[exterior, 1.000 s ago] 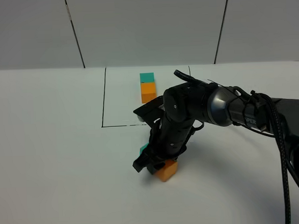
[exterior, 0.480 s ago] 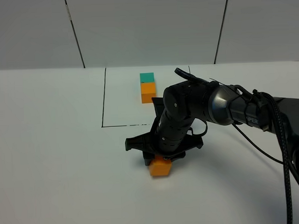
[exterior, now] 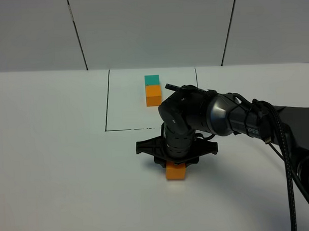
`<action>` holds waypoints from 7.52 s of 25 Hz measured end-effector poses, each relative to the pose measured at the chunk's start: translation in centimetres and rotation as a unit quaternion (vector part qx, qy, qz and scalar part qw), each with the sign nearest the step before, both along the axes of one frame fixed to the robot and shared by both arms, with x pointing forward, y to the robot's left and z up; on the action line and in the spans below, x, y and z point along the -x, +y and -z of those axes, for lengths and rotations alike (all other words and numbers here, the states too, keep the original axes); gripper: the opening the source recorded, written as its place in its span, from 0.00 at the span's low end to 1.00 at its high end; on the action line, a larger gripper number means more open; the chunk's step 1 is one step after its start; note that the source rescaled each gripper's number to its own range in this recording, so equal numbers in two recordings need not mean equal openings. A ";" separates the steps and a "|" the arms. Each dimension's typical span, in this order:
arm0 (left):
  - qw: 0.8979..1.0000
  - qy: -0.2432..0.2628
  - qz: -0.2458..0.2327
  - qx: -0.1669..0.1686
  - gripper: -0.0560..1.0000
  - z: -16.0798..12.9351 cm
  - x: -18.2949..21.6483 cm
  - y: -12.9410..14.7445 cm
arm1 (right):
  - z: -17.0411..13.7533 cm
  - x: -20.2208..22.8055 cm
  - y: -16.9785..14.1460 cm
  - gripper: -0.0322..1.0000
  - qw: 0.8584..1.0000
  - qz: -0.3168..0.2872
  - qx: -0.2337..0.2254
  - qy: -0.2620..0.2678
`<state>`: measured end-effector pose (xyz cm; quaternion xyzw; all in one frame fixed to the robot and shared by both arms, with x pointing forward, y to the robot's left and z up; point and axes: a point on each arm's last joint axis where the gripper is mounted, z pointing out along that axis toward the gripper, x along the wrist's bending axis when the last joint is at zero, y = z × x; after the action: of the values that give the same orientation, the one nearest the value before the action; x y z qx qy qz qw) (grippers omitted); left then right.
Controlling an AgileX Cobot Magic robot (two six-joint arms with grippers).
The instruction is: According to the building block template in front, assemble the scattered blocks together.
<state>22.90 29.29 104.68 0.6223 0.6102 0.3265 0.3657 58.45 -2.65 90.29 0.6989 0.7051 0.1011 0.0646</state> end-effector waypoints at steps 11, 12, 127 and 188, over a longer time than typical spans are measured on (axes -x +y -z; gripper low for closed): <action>1.000 0.000 0.000 0.000 0.18 0.0 0.0 0.0 | 0.0 1.3 1.6 0.16 1.000 -0.014 -0.005 0.004; 1.000 0.000 0.000 0.000 0.18 0.0 0.0 0.0 | 0.0 1.3 1.6 0.16 1.000 -0.012 -0.008 0.004; 1.000 0.000 0.000 0.000 0.18 0.0 0.0 0.0 | -20.8 22.6 -29.6 1.00 0.976 0.137 0.052 -0.163; 1.000 0.000 0.000 0.000 0.18 0.0 0.0 0.0 | -15.0 35.1 -26.4 0.81 0.906 -0.013 0.018 -0.423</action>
<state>22.90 29.29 104.68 0.6223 0.6102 0.3265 0.3657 23.32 -29.04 105.24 0.5801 0.6218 0.3759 0.3680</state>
